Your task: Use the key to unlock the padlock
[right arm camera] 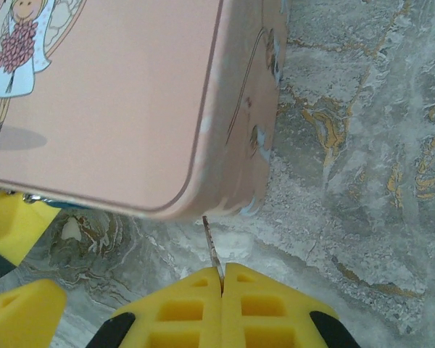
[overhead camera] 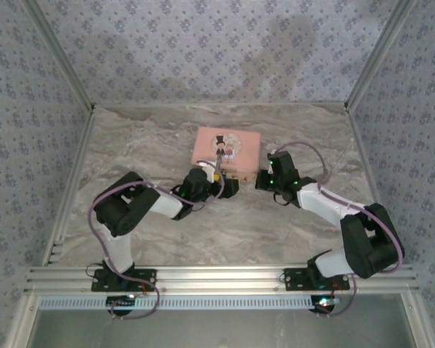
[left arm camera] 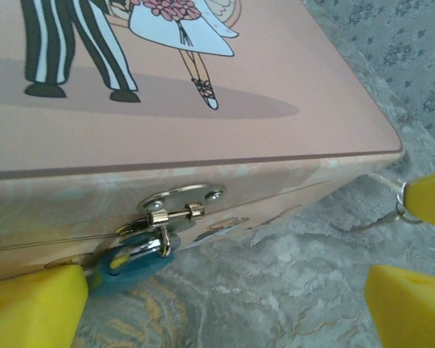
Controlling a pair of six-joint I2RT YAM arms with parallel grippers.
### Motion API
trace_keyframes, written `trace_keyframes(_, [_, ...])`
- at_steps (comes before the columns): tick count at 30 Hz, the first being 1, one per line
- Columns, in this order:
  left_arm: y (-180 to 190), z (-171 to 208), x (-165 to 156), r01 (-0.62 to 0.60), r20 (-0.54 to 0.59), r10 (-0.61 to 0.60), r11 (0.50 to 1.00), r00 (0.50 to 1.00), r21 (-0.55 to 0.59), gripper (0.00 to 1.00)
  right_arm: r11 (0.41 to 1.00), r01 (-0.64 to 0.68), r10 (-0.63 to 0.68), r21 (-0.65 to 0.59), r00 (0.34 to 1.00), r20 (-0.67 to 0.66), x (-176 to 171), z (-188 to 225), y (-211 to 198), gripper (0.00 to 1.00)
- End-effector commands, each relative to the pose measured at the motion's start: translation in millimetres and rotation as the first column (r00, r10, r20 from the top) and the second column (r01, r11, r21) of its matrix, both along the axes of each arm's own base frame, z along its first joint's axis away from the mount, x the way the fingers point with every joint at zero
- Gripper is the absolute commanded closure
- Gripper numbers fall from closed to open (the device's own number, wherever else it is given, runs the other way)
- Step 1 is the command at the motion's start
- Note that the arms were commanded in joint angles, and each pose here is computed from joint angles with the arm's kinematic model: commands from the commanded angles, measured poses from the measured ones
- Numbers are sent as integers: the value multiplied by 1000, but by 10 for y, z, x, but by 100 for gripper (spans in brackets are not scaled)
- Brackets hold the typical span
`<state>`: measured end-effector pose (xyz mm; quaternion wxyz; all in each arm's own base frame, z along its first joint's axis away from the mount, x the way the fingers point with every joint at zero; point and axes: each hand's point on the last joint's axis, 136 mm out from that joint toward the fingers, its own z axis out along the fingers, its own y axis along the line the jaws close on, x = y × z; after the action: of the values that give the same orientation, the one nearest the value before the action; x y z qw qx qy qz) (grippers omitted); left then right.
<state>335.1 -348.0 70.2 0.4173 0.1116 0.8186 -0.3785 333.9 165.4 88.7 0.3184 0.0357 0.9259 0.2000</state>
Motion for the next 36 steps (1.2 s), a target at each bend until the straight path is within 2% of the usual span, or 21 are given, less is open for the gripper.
trace_keyframes(1, [-175,113,-17,76,42,-75,997,996,-30,3,1000,-4,4,7,1000,21,33,50,9,100])
trace_keyframes(9, [-320,284,-129,180,61,-173,974,983,-138,9,1000,5,-6,14,1000,16,30,14,-23,100])
trace_keyframes(19, [-348,330,-134,194,60,-185,957,981,-215,11,1000,9,-10,16,1000,17,15,7,-41,100])
trace_keyframes(36, [-520,117,-141,193,-23,-202,960,979,-201,10,1000,7,-7,22,1000,19,14,10,-44,100])
